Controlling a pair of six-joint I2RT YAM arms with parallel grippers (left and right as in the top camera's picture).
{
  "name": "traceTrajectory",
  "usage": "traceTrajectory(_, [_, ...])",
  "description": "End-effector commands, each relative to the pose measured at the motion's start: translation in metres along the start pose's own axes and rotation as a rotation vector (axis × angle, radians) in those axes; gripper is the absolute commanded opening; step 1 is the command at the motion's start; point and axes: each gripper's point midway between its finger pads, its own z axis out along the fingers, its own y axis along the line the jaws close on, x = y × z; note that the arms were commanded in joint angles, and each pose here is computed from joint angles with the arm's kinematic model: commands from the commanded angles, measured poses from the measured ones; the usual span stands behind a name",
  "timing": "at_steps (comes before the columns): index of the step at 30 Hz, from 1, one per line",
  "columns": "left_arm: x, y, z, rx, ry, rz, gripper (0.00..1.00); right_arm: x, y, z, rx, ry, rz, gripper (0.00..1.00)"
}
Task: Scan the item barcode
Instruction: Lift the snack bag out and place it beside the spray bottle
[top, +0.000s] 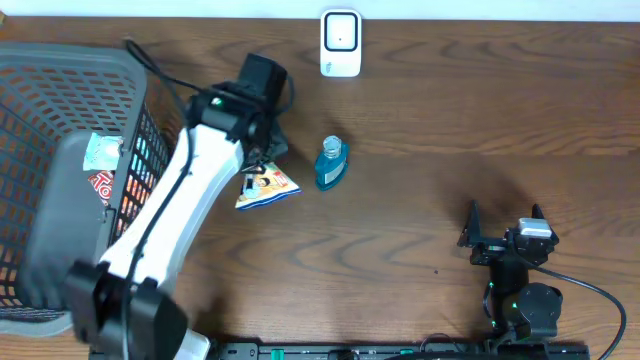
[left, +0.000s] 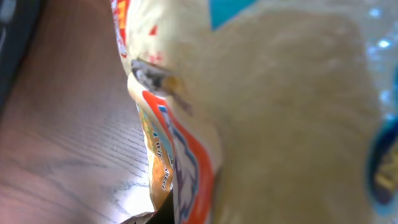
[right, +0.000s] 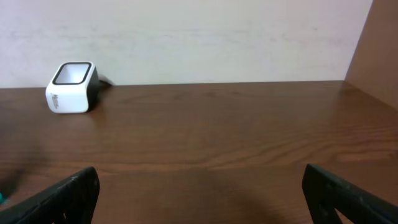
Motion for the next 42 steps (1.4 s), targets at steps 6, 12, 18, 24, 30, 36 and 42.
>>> traceTrajectory(6, [0.023,-0.016,0.051,-0.025,0.188,-0.141,0.07,0.001,0.003,0.0,-0.013,0.002,-0.012,0.99])
traceTrajectory(12, [0.036,-0.023,0.064,-0.035,0.242,-0.122,0.07,0.001,0.003,0.0,-0.013,0.002,-0.012,0.99])
traceTrajectory(18, [0.038,-0.023,0.064,-0.035,0.245,-0.111,0.36,0.001,0.003,0.0,-0.013,0.002,-0.012,0.99])
traceTrajectory(24, [0.042,-0.022,0.063,-0.046,0.256,-0.104,0.43,0.001,0.003,0.0,-0.013,0.002,-0.012,0.99])
traceTrajectory(30, [0.035,-0.022,0.052,-0.027,0.23,-0.033,0.66,0.001,0.003,0.0,-0.013,0.002,-0.012,0.99])
traceTrajectory(36, [-0.012,-0.027,-0.012,0.107,0.034,0.14,0.97,0.001,0.003,0.0,-0.013,0.002,-0.012,0.99])
traceTrajectory(42, [-0.079,-0.001,-0.119,0.184,-0.311,0.131,1.0,0.001,0.003,0.0,-0.013,0.002,-0.012,0.99])
